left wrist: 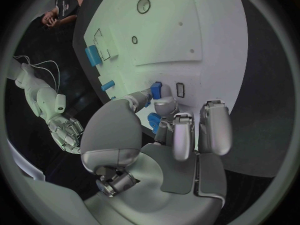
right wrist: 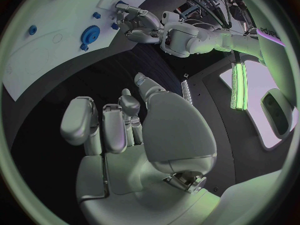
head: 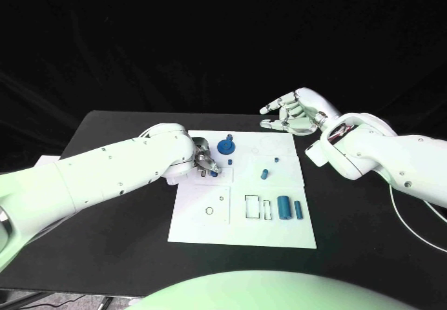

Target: Assemble the parts on the task board

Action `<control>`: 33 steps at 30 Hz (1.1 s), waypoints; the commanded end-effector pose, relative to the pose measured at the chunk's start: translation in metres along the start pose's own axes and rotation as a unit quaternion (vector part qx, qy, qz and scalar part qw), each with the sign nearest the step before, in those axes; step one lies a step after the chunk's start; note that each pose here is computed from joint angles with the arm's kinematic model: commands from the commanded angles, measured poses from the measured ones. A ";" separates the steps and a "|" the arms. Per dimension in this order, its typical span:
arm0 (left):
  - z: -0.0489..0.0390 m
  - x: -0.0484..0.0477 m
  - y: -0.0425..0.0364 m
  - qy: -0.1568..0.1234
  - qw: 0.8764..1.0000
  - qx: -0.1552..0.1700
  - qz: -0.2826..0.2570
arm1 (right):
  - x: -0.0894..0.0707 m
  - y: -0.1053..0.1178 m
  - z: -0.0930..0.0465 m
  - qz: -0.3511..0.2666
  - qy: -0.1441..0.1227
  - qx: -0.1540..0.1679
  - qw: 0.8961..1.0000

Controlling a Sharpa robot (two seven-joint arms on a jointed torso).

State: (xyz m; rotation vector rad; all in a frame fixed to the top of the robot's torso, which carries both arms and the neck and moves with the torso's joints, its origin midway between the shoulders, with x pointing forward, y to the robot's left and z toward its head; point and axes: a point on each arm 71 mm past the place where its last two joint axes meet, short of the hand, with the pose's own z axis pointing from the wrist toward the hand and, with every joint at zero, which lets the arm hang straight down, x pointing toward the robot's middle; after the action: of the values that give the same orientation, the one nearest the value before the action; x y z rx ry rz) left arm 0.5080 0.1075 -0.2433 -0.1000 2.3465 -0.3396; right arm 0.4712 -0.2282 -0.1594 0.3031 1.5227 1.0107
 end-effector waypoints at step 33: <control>-0.0019 -0.0029 0.0145 0.004 1.000 -0.015 -0.012 | 0.000 -0.001 -0.001 -0.001 0.006 0.000 1.000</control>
State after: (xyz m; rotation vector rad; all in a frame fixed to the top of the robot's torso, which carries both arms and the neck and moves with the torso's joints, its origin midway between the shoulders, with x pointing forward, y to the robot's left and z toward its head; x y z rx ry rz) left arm 0.5098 0.1231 -0.2459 -0.1312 2.3677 -0.3138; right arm 0.4714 -0.2300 -0.1598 0.3037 1.5276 1.0074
